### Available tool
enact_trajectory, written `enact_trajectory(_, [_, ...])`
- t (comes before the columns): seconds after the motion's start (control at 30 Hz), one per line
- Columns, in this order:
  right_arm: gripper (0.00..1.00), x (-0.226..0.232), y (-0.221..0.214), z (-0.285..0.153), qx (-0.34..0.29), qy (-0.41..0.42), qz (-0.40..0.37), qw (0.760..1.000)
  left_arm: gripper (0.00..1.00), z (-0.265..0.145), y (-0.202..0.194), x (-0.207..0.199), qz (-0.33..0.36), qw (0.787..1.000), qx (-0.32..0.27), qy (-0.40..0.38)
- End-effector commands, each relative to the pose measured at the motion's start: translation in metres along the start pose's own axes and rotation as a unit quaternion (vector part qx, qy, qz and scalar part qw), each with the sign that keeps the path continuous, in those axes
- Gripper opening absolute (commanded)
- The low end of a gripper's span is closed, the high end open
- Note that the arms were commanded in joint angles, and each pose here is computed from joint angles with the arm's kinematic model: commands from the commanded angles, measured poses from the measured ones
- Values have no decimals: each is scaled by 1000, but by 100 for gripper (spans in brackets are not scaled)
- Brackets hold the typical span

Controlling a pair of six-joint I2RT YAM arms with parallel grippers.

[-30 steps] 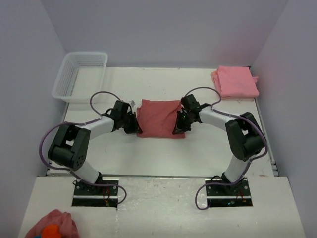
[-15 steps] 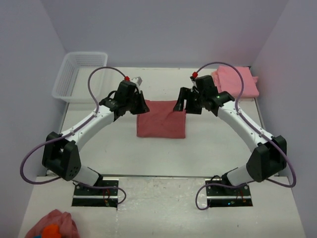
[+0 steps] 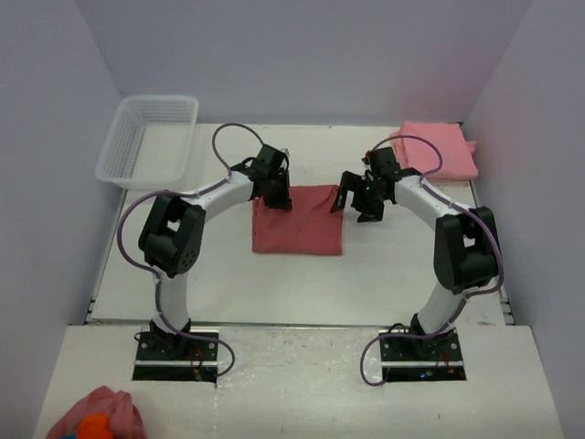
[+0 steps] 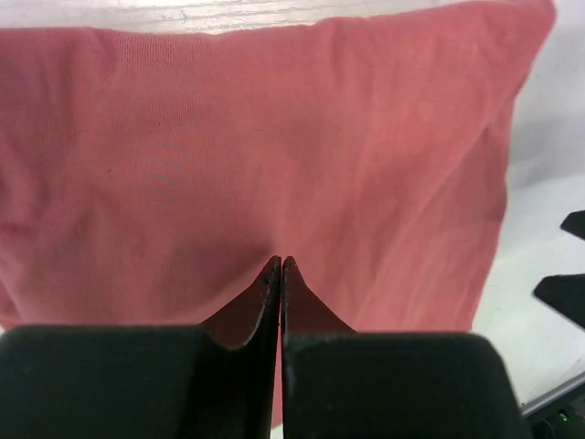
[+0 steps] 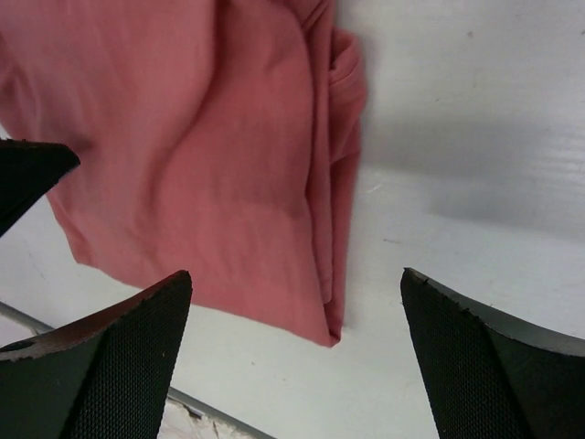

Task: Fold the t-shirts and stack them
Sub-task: Fold the long partially folded tshirt into a neat square, then put the neatly folded tshirt into the corner of the board with the right arm

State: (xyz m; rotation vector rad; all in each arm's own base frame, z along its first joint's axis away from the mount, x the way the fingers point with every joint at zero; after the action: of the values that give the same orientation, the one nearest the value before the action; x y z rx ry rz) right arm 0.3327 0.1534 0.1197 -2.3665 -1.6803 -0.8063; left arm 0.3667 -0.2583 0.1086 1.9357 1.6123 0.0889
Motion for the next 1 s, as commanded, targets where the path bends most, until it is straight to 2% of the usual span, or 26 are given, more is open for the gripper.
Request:
enact_trajectory(0.0, [97, 2, 16, 3, -6, 41, -2, 999, 0, 5, 12, -5, 18, 1000, -12, 4])
enact_trajectory(0.23, [97, -2, 18, 20, 37, 59, 34, 997, 0, 18, 17, -1, 23, 1000, -5, 20])
enact_trajectory(0.77, [97, -28, 5, 48, 49, 9, 106, 993, 0, 39, -2, 18, 22, 996, 55, 69])
enact_trajectory(0.97, [97, -34, -1, 55, 55, 3, 113, 992, 0, 41, -3, 18, 23, 996, 57, 67])
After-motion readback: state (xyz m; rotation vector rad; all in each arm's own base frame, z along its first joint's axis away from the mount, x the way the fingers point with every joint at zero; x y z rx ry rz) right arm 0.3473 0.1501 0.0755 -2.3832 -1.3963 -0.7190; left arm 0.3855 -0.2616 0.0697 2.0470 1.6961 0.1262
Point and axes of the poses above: each gripper's point midway between its finger pads, its own z axis out along the fingers, its own x axis along the line the jaws close on, y = z × x, the point moved 5 cm from there along -z, back along the fingers, and after that the axes turned 10 degrees about z, right-handed, at the moved point
